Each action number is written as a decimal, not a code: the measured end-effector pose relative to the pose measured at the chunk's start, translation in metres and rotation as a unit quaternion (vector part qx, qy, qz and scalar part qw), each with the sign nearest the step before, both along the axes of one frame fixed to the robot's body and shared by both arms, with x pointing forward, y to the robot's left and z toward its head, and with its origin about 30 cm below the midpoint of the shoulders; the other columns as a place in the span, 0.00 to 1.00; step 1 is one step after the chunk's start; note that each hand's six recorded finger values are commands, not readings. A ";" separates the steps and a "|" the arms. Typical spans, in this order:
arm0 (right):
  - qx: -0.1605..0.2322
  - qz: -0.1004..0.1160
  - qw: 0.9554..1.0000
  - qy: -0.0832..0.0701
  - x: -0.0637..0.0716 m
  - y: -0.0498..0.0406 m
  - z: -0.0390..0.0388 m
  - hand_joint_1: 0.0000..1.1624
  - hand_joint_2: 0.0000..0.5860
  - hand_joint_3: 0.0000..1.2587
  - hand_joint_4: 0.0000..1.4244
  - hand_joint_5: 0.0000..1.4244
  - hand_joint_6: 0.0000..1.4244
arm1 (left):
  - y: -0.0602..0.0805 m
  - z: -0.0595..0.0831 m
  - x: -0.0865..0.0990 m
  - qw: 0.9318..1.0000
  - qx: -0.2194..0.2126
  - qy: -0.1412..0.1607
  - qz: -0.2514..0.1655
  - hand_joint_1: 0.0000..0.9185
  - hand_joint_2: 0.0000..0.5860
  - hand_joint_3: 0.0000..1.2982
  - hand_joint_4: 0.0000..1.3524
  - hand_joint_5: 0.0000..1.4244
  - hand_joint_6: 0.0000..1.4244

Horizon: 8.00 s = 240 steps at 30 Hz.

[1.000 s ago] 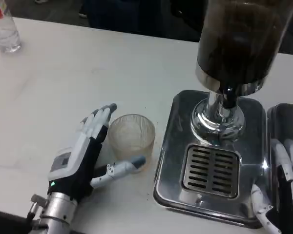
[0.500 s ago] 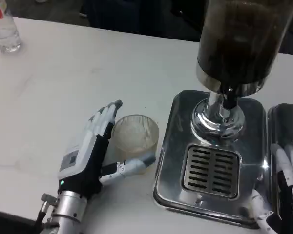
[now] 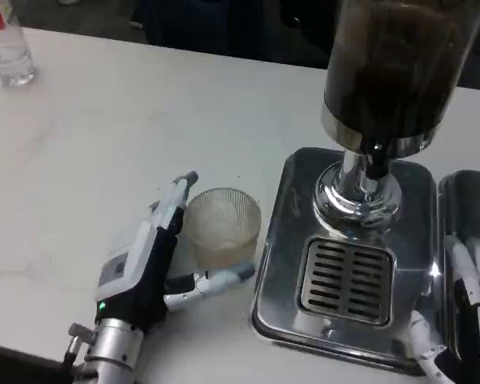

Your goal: Grasp the cup under the faucet to collect the drink, then remove the cup.

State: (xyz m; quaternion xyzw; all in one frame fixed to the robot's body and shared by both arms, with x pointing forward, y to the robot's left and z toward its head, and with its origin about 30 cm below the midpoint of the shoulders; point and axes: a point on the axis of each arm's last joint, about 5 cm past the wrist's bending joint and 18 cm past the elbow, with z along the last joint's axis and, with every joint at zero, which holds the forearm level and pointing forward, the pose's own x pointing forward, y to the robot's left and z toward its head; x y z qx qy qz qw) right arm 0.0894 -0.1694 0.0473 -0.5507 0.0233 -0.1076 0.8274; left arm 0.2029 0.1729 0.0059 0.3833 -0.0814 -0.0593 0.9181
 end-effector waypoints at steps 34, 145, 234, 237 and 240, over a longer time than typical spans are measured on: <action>0.015 -0.009 1.000 -0.007 -0.001 0.0046 0.0026 0.16 0.88 0.07 0.02 0.04 0.11 | -0.013 0.004 0.009 0.999 -0.011 -0.033 -0.001 0.67 0.05 0.66 0.76 0.86 0.86; 0.025 -0.071 0.996 -0.040 -0.003 0.0060 0.0050 0.08 0.83 0.05 0.00 0.00 0.09 | -0.077 0.023 0.034 0.981 0.031 -0.059 -0.180 0.09 0.00 0.17 0.24 0.43 0.37; 0.216 0.003 0.974 -0.062 0.009 0.0050 0.0068 0.19 0.67 0.01 0.00 0.00 0.05 | -0.068 0.123 0.036 0.883 -0.095 -0.094 -0.450 0.00 0.15 0.00 0.00 0.02 0.00; 0.239 0.010 0.970 -0.053 0.012 0.0039 0.0059 0.30 0.59 0.00 0.00 0.00 0.00 | -0.067 0.124 0.036 0.884 -0.079 -0.101 -0.449 0.00 0.15 0.00 0.00 0.03 0.01; 0.260 0.021 0.964 -0.042 0.013 0.0024 0.0062 0.39 0.53 0.00 0.00 0.00 0.00 | -0.066 0.125 0.037 0.884 -0.075 -0.103 -0.450 0.00 0.15 0.00 0.00 0.03 0.01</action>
